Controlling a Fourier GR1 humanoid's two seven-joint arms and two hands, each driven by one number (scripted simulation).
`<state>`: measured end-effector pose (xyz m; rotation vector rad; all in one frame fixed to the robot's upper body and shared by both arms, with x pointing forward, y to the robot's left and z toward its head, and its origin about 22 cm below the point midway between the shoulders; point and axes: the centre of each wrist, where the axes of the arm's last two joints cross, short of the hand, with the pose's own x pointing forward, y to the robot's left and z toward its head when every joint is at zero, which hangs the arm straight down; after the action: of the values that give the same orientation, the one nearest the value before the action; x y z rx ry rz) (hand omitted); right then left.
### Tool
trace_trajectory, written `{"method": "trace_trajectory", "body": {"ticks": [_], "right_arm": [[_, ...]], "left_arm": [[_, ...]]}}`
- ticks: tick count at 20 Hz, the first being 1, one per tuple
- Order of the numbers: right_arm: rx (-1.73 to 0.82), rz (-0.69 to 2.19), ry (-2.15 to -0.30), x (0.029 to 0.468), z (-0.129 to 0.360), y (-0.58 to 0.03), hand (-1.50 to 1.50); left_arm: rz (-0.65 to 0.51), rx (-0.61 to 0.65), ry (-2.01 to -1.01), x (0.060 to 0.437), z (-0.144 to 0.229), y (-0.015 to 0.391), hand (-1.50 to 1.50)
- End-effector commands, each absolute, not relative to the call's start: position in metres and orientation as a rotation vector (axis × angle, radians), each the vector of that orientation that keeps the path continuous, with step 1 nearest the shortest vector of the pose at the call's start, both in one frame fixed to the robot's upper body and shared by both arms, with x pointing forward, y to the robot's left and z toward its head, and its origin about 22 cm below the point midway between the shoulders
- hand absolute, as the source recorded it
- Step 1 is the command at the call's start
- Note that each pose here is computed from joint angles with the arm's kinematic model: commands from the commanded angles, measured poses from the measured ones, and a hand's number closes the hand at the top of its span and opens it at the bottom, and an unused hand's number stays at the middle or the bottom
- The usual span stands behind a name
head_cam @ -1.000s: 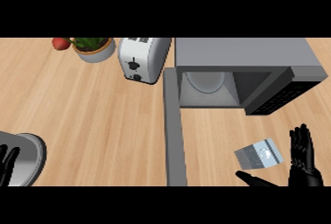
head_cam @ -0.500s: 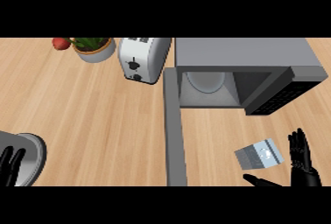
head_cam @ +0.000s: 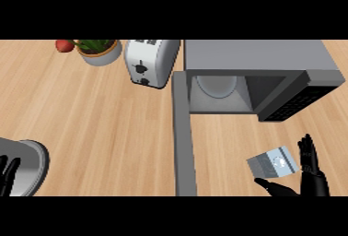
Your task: Pick up the milk, place it into the microwave and close the microwave
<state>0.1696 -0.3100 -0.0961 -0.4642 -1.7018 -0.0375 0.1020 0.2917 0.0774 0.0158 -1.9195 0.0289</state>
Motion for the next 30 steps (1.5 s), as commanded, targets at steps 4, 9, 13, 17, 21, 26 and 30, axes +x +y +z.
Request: {"method": "trace_trajectory", "body": {"ticks": [4, 9, 13, 17, 21, 26, 30], "right_arm": [[-0.383, -0.010, -1.678, 0.154, -0.127, -0.308, -1.50], [-0.296, -0.025, -1.639, 0.156, -0.140, -0.330, -1.50], [-0.297, -0.056, -1.681, 0.182, -0.129, -0.329, -1.50], [-0.329, -0.087, -1.705, 0.166, -0.162, -0.333, -1.50], [-0.280, -0.143, -1.736, 0.203, -0.156, -0.324, -1.50], [-0.139, -0.200, -1.776, 0.204, -0.156, -0.309, 1.50], [-0.082, -0.265, -1.839, 0.195, -0.153, -0.311, 1.50]], "left_arm": [[0.026, 0.029, -1.911, 0.088, 0.073, 0.289, -1.50], [0.034, 0.030, -1.908, 0.112, 0.089, 0.294, -1.50], [0.039, 0.017, -1.914, 0.106, 0.080, 0.303, -1.50], [0.044, 0.024, -1.920, 0.090, 0.080, 0.307, -1.50], [0.028, 0.016, -1.902, 0.107, 0.074, 0.299, -1.50], [0.034, 0.007, -1.913, 0.090, 0.071, 0.303, -1.50], [0.049, 0.039, -1.913, 0.113, 0.075, 0.300, -1.50]]}}
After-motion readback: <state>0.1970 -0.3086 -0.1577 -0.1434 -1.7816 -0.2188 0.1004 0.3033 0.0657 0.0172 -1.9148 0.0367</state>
